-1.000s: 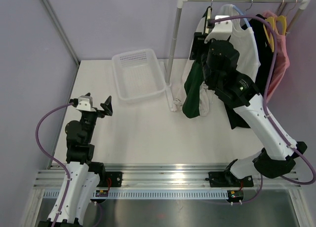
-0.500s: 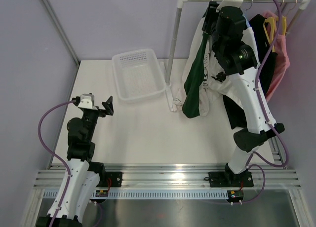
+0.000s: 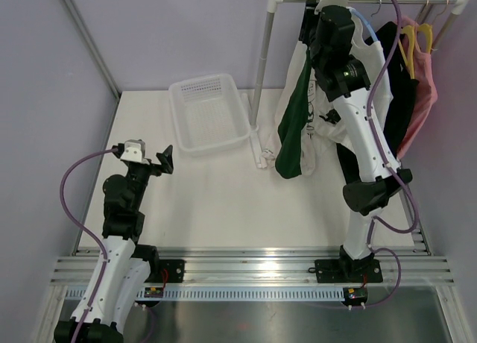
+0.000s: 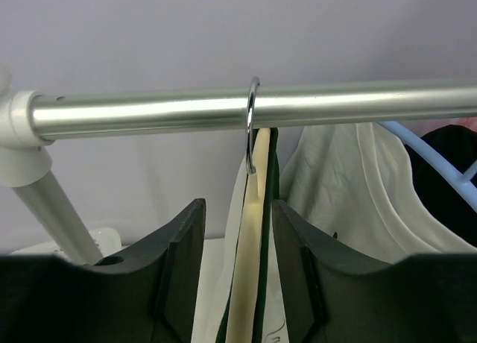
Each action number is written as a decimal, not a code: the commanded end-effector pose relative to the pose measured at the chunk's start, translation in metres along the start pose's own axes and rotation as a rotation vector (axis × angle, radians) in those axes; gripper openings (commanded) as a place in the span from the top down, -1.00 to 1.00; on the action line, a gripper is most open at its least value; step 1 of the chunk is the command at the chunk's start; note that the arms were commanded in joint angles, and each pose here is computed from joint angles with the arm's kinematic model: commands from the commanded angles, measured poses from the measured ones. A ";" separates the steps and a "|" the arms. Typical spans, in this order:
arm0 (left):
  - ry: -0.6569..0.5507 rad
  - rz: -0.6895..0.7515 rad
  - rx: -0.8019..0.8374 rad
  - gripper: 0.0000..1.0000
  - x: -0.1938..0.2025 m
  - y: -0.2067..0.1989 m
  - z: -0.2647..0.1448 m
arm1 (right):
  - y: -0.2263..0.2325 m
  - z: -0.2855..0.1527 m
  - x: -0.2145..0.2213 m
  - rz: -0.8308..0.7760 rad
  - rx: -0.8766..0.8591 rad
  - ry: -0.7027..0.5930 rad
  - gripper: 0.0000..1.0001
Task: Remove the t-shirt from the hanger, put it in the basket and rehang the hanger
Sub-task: Grab a hanger with a tshirt on it with the right arm
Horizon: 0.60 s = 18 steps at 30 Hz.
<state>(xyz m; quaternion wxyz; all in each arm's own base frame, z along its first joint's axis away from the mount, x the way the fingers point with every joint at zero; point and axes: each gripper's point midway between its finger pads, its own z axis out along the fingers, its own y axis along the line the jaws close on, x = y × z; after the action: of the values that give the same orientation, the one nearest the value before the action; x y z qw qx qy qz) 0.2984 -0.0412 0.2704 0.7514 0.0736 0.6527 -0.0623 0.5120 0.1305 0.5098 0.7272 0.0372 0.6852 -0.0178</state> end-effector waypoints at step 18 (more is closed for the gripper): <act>-0.058 0.035 0.021 -0.97 -0.013 -0.002 0.003 | -0.014 0.039 -0.010 0.001 0.079 -0.148 0.41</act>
<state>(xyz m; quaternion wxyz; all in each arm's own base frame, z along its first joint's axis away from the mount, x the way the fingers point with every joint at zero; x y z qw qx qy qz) 0.2998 -0.0416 0.2717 0.7537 0.0802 0.6497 -0.0584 0.5615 0.1253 0.4870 0.7451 0.0399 0.6642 -0.0446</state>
